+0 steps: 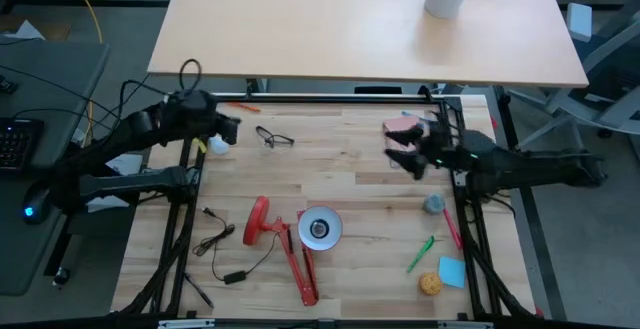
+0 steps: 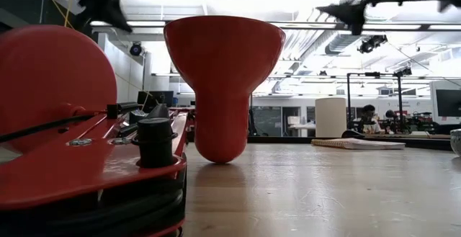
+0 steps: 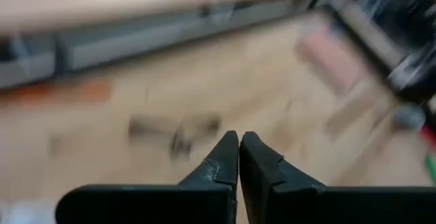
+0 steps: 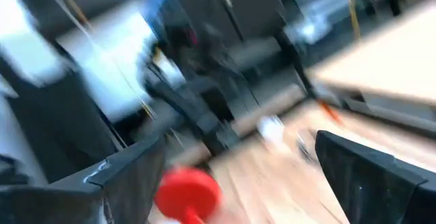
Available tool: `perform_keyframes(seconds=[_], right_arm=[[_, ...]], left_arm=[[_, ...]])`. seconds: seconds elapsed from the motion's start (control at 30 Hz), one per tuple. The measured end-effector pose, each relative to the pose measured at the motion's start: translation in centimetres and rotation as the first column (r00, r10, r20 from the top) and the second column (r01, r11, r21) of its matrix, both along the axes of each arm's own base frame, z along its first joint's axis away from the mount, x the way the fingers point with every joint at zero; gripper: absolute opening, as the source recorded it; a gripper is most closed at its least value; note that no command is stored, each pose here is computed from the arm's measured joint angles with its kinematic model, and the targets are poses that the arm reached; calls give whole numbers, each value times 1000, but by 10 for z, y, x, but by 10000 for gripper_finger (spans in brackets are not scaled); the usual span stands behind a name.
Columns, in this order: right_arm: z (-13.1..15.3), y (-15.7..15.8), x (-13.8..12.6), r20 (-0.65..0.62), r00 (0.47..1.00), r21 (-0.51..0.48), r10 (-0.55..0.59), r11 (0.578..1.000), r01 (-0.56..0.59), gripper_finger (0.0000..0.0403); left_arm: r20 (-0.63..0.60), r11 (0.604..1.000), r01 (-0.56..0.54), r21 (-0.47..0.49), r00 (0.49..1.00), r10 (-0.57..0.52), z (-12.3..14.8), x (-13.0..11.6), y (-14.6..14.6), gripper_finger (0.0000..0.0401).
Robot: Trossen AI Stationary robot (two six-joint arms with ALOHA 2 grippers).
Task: Screw lightbulb
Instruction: Insert the lightbulb into the lamp
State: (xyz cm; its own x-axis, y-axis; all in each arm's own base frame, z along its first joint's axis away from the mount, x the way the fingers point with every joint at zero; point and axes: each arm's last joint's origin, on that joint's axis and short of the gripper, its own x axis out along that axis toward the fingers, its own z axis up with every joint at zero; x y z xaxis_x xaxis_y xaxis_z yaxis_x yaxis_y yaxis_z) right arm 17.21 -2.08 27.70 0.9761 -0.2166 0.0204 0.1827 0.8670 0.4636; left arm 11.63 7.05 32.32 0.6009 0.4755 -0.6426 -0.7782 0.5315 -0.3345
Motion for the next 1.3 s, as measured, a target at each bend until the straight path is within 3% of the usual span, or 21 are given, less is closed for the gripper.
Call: perform_keyframes(seconds=[0.1, 0.2, 0.3, 0.43, 0.6, 0.83, 1.0, 1.13, 1.2, 1.3], right_arm=[[9, -7, 20, -114, 993, 43, -26, 999, 31, 367], [22, -13, 38, -106, 993, 101, -42, 994, 52, 367], [29, -15, 53, -118, 992, 106, -41, 993, 53, 367], [32, -15, 66, -143, 990, 105, -13, 994, 29, 367], [25, -17, 76, -177, 984, 193, -12, 980, 47, 367], [3, -18, 74, -385, 922, 165, -33, 981, 104, 367], [-6, -18, 74, -458, 889, 157, -7, 984, 88, 367], [-10, -18, 72, -496, 869, 153, -1, 984, 88, 367], [-10, -18, 72, -503, 864, 154, 0, 984, 90, 367], [-10, -18, 72, -504, 863, 142, -1, 986, 83, 367]], left_arm=[[-96, 984, 22, -176, 995, -39, -13, -6, -1, 33], [-186, 963, 41, -267, 978, -94, -22, -8, -2, 76], [-254, 964, 11, -266, 964, -81, -26, -7, 0, 127], [-329, 970, -119, -213, 943, 43, -31, -3, 7, 189], [-363, 923, -331, -193, 899, 247, -36, 1, 14, 233], [-356, 771, -621, -142, 758, 546, -44, 3, 21, 241], [-356, 663, -723, -191, 681, 640, -82, 7, 23, 241], [-365, 527, -809, -261, 588, 722, -113, 3, 20, 241], [-346, 499, -827, -260, 562, 751, -120, 2, 20, 241], [-322, 427, -864, -269, 498, 805, -134, -1, 20, 241]])
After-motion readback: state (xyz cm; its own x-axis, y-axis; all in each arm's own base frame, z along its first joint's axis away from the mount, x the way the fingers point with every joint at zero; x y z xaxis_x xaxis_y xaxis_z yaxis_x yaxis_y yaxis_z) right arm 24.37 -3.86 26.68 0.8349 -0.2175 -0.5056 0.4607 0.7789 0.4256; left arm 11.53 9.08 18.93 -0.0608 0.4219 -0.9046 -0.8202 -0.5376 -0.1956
